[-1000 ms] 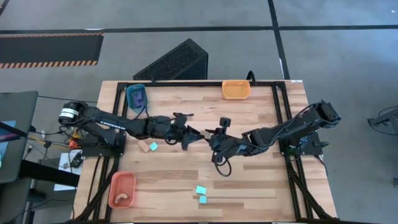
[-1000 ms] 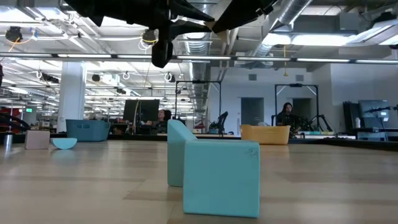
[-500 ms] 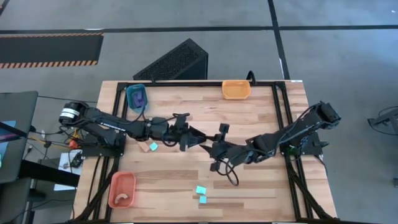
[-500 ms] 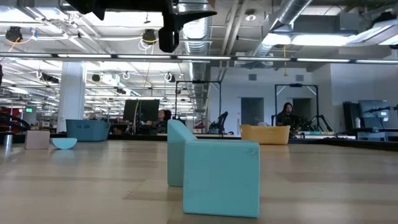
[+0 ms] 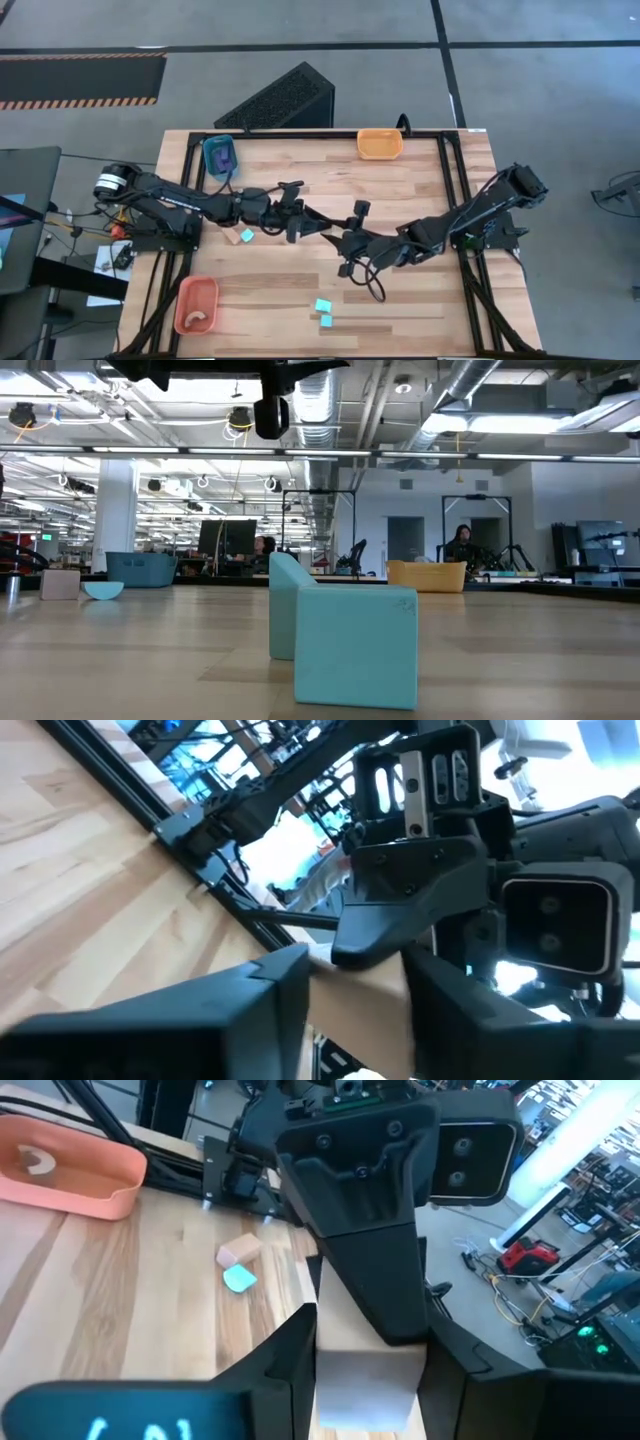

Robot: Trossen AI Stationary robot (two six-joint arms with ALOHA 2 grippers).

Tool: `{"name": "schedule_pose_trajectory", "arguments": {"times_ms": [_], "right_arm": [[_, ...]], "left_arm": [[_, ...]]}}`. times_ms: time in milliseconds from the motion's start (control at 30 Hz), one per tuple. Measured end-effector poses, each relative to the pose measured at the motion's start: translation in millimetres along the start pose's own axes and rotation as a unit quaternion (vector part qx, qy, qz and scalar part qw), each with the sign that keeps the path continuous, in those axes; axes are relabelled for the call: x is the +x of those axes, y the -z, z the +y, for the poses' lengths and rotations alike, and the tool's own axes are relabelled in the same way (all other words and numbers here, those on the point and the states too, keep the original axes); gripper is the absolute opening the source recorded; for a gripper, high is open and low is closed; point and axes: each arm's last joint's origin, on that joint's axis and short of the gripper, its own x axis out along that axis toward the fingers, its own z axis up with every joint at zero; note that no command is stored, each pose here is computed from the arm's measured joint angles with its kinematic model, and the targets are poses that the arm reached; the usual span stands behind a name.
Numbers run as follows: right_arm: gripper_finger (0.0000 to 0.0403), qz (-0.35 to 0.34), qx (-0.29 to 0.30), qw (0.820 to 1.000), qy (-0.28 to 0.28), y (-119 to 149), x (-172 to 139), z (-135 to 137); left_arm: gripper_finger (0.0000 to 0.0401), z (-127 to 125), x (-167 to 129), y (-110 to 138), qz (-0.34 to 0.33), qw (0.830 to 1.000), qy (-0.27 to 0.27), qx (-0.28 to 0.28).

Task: Sort & place blocks by color
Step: Put the bottom brown block into the orange bin

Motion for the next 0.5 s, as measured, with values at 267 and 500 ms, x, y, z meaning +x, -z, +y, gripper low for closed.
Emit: {"name": "schedule_pose_trajectory", "arguments": {"times_ms": [267, 500], "right_arm": [[0.0158, 0.008, 0.004, 1.0, 0.006, 1.8, -0.1, -0.9], [0.0161, 0.02, 0.008, 1.0, 0.018, 5.0, 6.2, -7.7]], "left_arm": [[0.0028, 0.9, -0.5, 2.2, 0.009, 1.0, -0.002, 0.021], [0.0027, 5.9, -0.5, -2.3, 0.01, 0.999, -0.009, 0.029]]}}
